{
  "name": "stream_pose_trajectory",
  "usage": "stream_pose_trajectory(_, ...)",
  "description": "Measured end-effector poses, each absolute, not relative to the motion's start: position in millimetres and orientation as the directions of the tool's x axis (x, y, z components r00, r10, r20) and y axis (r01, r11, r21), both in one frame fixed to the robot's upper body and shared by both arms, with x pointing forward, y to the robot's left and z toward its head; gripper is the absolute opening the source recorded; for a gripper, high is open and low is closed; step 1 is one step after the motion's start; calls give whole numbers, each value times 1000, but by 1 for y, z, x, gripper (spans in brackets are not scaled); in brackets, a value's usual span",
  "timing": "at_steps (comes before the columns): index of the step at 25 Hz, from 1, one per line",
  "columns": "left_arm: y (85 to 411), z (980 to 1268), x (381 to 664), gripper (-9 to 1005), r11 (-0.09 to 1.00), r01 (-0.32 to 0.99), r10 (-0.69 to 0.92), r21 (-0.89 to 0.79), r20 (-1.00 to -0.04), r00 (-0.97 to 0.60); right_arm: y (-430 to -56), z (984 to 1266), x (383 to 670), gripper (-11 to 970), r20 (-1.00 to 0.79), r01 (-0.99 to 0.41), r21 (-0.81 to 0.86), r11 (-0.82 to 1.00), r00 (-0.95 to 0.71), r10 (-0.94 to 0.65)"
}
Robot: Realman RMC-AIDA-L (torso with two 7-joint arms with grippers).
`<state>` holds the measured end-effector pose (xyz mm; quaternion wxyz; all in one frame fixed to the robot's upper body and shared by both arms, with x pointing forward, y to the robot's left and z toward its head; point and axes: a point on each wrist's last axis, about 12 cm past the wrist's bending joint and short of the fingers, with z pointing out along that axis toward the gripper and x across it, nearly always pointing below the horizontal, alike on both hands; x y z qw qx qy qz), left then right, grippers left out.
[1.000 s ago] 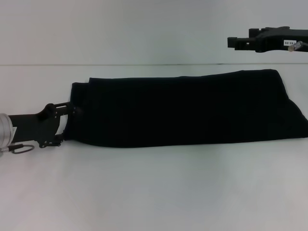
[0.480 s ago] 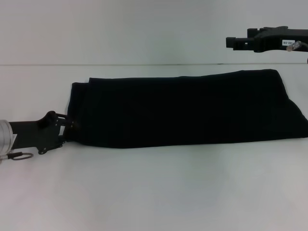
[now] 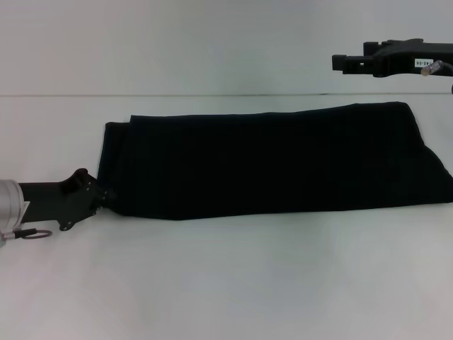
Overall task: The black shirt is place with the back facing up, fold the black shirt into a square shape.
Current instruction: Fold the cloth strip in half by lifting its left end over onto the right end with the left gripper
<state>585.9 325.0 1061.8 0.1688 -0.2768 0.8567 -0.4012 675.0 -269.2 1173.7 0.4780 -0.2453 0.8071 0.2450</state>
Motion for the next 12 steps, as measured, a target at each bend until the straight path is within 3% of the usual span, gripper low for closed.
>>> stream_pose_trajectory(2, 325, 1061, 585, 51, 529, -334, -605, -780, -71, -793, -269, 1173, 675, 885, -891, -630, 162, 759, -423, -162)
stream_pose_trajectory(7, 327, 1058, 578, 51, 543, -307, -582, -782, -86, -808, -266, 1171, 674, 885, -892, -632, 163, 757, -423, -161)
stream_pose_trajectory(11, 341, 1056, 564, 51, 537, -257, -580, -804, -130, -804, -262, 1167, 674, 885, -892, -627, 166, 761, -425, -155)
stream_pose_trajectory(12, 356, 1053, 549, 50, 525, -244, -603, -815, -154, -783, -260, 1167, 673, 885, -891, -627, 169, 761, -427, -153)
